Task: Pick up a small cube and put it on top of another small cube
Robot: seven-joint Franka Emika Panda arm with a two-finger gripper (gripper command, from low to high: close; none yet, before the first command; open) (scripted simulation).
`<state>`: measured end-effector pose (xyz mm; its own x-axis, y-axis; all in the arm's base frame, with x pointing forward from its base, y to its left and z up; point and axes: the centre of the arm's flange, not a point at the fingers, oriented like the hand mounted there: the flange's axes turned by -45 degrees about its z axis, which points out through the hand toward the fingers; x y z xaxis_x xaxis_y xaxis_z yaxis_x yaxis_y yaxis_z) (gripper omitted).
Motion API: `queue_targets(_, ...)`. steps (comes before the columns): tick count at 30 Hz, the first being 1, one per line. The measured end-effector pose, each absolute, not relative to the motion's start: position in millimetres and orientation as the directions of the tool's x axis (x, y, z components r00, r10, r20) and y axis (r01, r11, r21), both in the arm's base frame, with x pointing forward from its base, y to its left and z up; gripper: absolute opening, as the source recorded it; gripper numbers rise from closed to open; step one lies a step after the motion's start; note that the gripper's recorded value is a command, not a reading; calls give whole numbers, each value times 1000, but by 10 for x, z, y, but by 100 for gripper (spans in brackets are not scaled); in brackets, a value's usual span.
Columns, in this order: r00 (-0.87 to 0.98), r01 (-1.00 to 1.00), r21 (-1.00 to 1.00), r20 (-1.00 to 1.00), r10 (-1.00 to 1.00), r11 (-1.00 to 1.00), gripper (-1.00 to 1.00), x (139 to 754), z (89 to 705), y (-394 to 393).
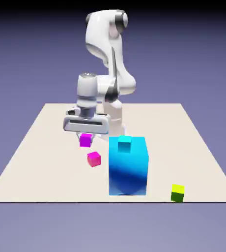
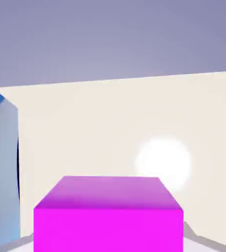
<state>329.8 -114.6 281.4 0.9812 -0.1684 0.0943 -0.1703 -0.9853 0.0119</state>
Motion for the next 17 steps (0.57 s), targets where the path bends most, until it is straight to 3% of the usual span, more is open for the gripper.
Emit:
queue_targets(4,979,-204,0,-25,-203,-979,-100,2788,2486,-967)
queue_targets(14,979,-203,-1,-25,-203,-979,-100,2783,1825,-963)
queue_targets(15,979,-203,0,-25,-203,-979,100,2776,1786,-963)
queue_targets(17,979,-203,0,-25,-203,-979,100,2776,1786,-964)
